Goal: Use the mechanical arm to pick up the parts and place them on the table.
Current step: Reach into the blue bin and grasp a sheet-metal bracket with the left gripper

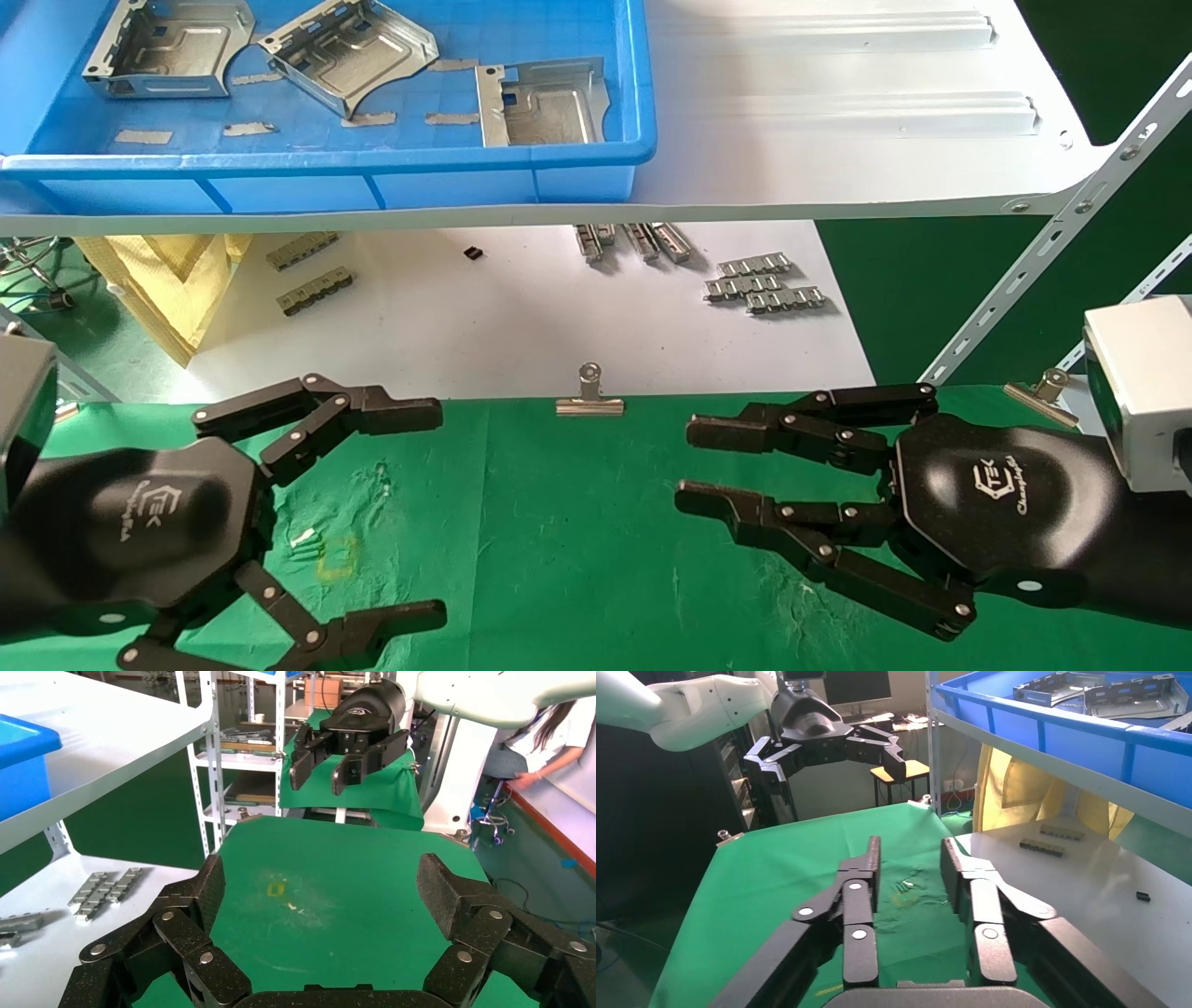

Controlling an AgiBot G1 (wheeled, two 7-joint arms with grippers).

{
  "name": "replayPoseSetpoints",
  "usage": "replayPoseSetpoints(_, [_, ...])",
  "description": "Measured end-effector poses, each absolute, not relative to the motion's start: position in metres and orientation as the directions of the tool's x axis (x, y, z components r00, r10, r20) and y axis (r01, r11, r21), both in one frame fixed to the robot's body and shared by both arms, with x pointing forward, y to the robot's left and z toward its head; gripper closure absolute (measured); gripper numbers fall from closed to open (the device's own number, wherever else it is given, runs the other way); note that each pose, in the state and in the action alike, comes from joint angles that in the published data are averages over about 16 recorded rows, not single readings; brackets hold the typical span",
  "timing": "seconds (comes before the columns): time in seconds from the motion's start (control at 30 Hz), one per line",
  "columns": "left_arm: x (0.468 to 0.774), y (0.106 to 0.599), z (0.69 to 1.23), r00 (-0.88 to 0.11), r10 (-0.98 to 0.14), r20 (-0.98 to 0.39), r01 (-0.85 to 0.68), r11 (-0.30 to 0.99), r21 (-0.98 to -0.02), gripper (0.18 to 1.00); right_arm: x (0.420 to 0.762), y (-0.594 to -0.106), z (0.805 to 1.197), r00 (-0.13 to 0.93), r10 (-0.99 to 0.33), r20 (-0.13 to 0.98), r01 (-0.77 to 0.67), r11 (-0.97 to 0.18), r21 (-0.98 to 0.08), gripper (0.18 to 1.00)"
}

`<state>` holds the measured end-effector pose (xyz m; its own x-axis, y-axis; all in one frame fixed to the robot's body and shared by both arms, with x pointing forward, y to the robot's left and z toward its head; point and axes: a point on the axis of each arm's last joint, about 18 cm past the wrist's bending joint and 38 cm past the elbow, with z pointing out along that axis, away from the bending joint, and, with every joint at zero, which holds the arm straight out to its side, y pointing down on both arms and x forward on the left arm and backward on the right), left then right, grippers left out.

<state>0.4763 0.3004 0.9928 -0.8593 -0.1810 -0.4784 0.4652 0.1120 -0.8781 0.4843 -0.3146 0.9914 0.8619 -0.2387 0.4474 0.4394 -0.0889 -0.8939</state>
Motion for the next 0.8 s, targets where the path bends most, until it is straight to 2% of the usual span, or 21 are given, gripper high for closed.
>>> replayPoseSetpoints(0.13, [0.476,0.3,0.993,-0.859,-0.181,-0.478,0.465,0.112,-0.878,0.184,0.484,-0.315,0.991,0.862,-0.239,0.447,0.439,-0.089,-0.894,0.769])
replayPoseSetpoints(0.33, [0.476,0.3,0.993,-0.859,-0.182,-0.478,0.465,0.112,-0.878,0.184,0.484,-0.315,0.991,0.862,-0.239,0.447,0.439,-0.089,-0.894,0.872])
replayPoseSetpoints(0.6, [0.484,0.302,1.01,-0.826,-0.218,-0.52,0.505,0.121,-0.854,0.184,0.484,-0.315,0.991,0.862,-0.239,0.447,0.439,-0.089,-0.894,0.953])
replayPoseSetpoints(0.8, [0.51,0.305,1.053,-0.753,-0.31,-0.58,0.564,0.15,-0.812,0.184,0.484,-0.315,0.991,0.862,-0.239,0.447,0.439,-0.089,-0.894,0.979])
